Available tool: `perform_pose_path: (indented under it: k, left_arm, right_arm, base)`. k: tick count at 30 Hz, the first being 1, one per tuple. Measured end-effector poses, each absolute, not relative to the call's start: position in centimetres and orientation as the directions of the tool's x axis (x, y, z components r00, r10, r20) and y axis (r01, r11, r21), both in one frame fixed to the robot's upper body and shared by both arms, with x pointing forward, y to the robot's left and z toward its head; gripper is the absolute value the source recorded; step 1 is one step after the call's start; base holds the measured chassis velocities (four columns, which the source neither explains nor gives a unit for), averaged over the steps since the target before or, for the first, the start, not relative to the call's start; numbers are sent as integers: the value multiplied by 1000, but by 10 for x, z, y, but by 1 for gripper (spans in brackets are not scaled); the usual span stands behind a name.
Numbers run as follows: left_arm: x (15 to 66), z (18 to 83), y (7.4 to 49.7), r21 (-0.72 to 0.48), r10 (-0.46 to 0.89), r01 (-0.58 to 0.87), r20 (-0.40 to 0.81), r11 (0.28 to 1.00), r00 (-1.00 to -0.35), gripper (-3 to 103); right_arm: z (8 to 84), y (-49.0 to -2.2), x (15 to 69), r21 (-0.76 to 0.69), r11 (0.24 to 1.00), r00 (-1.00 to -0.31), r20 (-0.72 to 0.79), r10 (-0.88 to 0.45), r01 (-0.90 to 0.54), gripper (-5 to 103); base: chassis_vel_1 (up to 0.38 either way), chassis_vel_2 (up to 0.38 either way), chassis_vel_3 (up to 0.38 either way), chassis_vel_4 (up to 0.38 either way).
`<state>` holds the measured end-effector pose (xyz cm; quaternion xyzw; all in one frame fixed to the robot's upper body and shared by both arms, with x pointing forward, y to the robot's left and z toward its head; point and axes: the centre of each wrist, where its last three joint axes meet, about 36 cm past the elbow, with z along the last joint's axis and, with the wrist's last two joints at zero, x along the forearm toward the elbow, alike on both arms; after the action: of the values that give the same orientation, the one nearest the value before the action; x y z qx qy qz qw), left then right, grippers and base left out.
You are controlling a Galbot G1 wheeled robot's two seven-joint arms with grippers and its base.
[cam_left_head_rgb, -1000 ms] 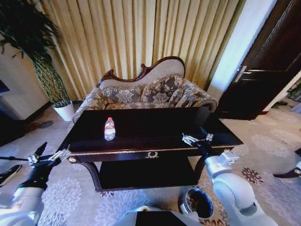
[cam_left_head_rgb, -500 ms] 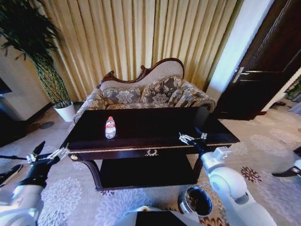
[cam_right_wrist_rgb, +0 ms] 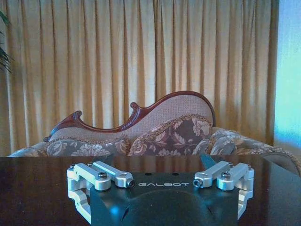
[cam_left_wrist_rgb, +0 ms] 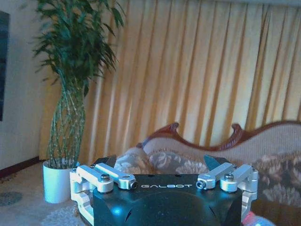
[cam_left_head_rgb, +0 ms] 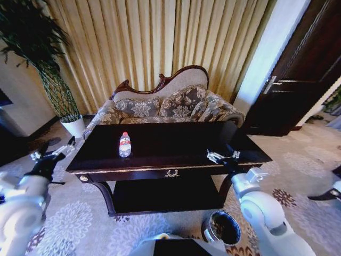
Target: Move to the front of the table and place the trash on the table into the trash bin.
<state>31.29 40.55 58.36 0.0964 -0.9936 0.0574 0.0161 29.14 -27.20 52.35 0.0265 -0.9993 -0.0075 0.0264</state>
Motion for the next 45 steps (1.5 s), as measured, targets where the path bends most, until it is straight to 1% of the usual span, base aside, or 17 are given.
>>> perform_pose_path:
  k: [1,4,5,6,7,10,11,13,14,18,19,21,24,33,36,41,45]
  left_arm:
    - [326,587,409,-99,-172,-176,52,979,-984,100]
    - [334,590,410,-93,-149,-154,55,984,-987,100]
    - [346,595,407,-88,-103,-108,59,990,-993,100]
    - [346,595,407,-88,-103,-108,59,990,-993,100]
    - [353,598,400,-81,-70,-76,70,994,-995,100]
    - [358,601,389,-68,-55,-62,95,996,-994,100]
    - [361,603,374,-56,-48,-55,123,997,-991,100]
    - [364,602,357,-47,-48,-56,147,997,-988,100]
    - [364,602,357,-47,-48,-56,147,997,-988,100]
    - [373,593,317,-36,-46,-54,190,998,-981,100]
    - [373,593,317,-36,-46,-54,190,998,-981,100]
    - [376,585,296,-15,-59,-64,219,998,-974,100]
    - [378,580,287,-1,-65,-67,235,998,-970,100]
    - [398,563,282,7,-97,-98,262,995,-960,100]
    - [402,549,282,-10,-104,-111,291,994,-951,100]
    - [409,539,281,-18,-94,-104,301,994,-949,100]
    - [417,531,271,-24,-70,-82,309,996,-949,100]
  right_arm:
    - [523,-272,291,12,999,-998,51,-45,-44,100]
    - [523,-272,291,10,999,-998,49,-38,-38,100]
    - [522,-272,292,7,1000,-998,49,-27,-27,100]
    - [522,-272,292,7,1000,-998,49,-27,-27,100]
    - [520,-272,292,6,1000,-999,51,-20,-20,100]
    - [518,-272,292,9,1000,-999,54,-11,-10,100]
    - [517,-271,292,12,1000,-998,55,-4,-4,100]
    - [516,-272,292,10,1000,-998,58,5,5,100]
    - [516,-272,292,10,1000,-998,58,5,5,100]
    - [516,-276,293,2,1000,-998,55,21,22,100]
    - [516,-276,293,2,1000,-998,55,21,22,100]
    - [515,-278,295,1,1000,-998,54,27,28,100]
    - [511,-278,298,6,999,-998,55,32,32,100]
    - [503,-278,302,13,999,-998,54,41,42,100]
    - [505,-279,304,10,999,-998,43,40,41,100]
    - [506,-281,304,7,999,-998,41,42,43,100]
    - [508,-282,305,5,999,-998,35,43,43,100]
  base:
    - [0,0,0,0]
    - [0,0,0,0]
    - [0,0,0,0]
    - [0,0,0,0]
    - [0,0,0,0]
    - [0,0,0,0]
    - [0,0,0,0]
    - [0,0,0,0]
    - [0,0,0,0]
    - [0,0,0,0]
    - [0,0,0,0]
    - [0,0,0,0]
    - [0,0,0,0]
    - [0,0,0,0]
    - [0,0,0,0]
    - [0,0,0,0]
    - [0,0,0,0]
